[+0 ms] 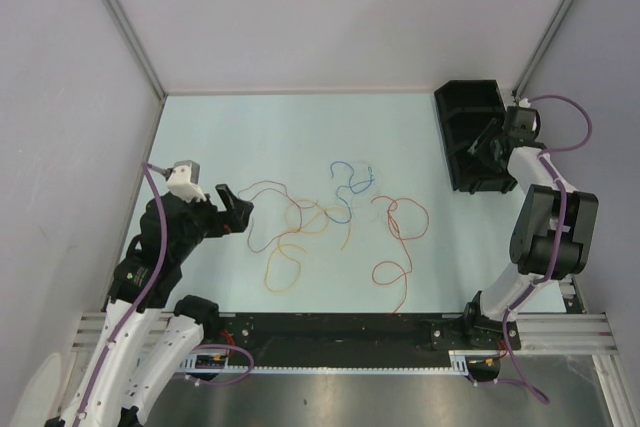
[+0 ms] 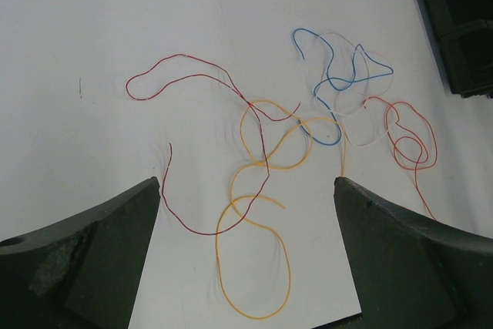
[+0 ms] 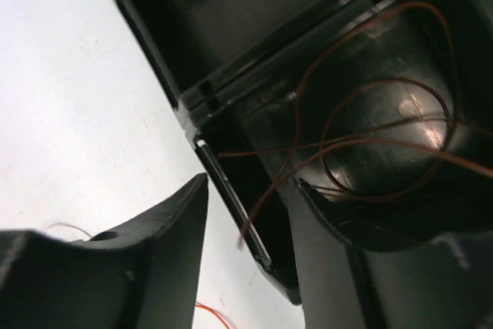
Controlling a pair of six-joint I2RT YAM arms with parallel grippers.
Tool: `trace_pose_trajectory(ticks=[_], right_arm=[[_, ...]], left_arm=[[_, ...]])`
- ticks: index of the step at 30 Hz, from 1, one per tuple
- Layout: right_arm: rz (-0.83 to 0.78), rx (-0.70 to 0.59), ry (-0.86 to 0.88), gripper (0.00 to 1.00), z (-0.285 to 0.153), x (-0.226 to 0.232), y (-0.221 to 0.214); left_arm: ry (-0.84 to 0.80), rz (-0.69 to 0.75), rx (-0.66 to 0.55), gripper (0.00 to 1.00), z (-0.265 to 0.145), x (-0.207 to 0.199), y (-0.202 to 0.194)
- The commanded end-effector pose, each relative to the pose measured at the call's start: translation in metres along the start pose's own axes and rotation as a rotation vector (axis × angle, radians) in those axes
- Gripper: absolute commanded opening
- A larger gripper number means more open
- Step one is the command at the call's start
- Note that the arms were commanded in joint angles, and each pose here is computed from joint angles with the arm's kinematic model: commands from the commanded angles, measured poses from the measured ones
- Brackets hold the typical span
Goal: Untangle the cables
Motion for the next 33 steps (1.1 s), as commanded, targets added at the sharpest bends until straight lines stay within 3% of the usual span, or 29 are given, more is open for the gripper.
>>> trace_pose_trajectory(ticks=[1,7,12,21,25,33], right_arm=[[0.003,-0.119,-0.034,0.54,-0.034,0.008,0.035],[0.014,-0.185,-0.045,0.59,-0.075,0.021,0.059],[-0.023,-0.190,-0.034,0.63,-0.103,0.040,0.054],[-0.340,-0.027,0.118,0.62,-0.127,0.140,-0.045],[-0.380,0.040,0.202,0.62,-0.136,0.156,-0.080],[-0.472,0.112,0.244,0.62,-0.152,0.163,-0.129]], left_arm=[[-0.013,0.018,-0.026,1.00,-0.001,0.000,0.004],[-0.002,0.014,-0.028,1.00,-0.001,0.001,0.004],[0.007,0.012,-0.016,1.00,0.002,0.002,0.003],[0.067,-0.025,0.114,0.91,0.026,0.004,-0.010],[0.074,-0.051,0.134,0.89,0.036,-0.002,-0.021],[0.003,0.022,0.285,0.83,0.073,-0.036,-0.068]])
Point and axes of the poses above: each gripper's point midway between its finger pads, its own z axis out along the fingers, its own x axis along the line the jaws close on, y = z × x, the point moved 7 cm from there along -z, back along the fingers, and after that the axes turned 6 degrees about -z, right-handed, at the moved point
